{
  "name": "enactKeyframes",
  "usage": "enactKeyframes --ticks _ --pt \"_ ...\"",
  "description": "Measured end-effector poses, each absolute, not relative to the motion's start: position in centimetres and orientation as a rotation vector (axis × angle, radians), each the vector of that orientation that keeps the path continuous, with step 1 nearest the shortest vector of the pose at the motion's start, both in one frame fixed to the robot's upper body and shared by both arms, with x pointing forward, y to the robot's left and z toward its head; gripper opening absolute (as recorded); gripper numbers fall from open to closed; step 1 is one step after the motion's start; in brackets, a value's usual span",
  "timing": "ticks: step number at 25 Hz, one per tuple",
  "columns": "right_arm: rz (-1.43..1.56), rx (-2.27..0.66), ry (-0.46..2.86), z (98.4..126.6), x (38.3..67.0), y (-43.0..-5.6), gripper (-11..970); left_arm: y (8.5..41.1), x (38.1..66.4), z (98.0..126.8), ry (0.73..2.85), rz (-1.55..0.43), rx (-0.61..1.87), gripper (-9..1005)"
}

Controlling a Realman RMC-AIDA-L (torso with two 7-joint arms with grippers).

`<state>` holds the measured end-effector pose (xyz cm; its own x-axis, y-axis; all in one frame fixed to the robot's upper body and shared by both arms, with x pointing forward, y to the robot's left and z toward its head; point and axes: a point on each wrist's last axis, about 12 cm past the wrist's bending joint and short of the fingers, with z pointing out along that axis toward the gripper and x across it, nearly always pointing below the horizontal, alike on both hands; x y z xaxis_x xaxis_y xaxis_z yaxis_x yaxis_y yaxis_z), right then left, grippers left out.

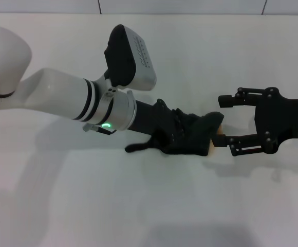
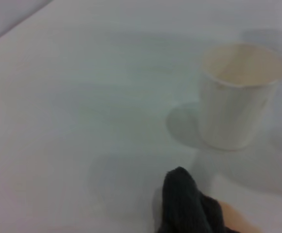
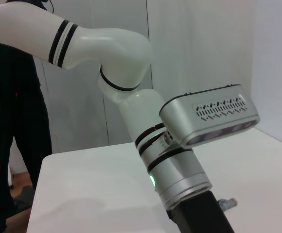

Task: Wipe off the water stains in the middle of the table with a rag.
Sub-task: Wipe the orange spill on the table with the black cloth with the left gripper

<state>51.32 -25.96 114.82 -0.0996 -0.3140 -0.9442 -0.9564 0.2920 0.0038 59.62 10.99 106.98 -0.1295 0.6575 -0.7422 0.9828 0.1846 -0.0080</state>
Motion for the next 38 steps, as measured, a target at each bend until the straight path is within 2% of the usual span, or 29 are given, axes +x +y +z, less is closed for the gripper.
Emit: enactKeyframes --ticks 22,38 --pt "0.860 -1.195 1.609 114.7 51.4 -25.5 839 9.4 58.2 107.8 1.742 -0.800 1.700 37" --pt "0.868 -1.190 1.615 114.5 51.3 -25.5 837 10.0 61.0 108.2 1.677 -0.521 1.689 37"
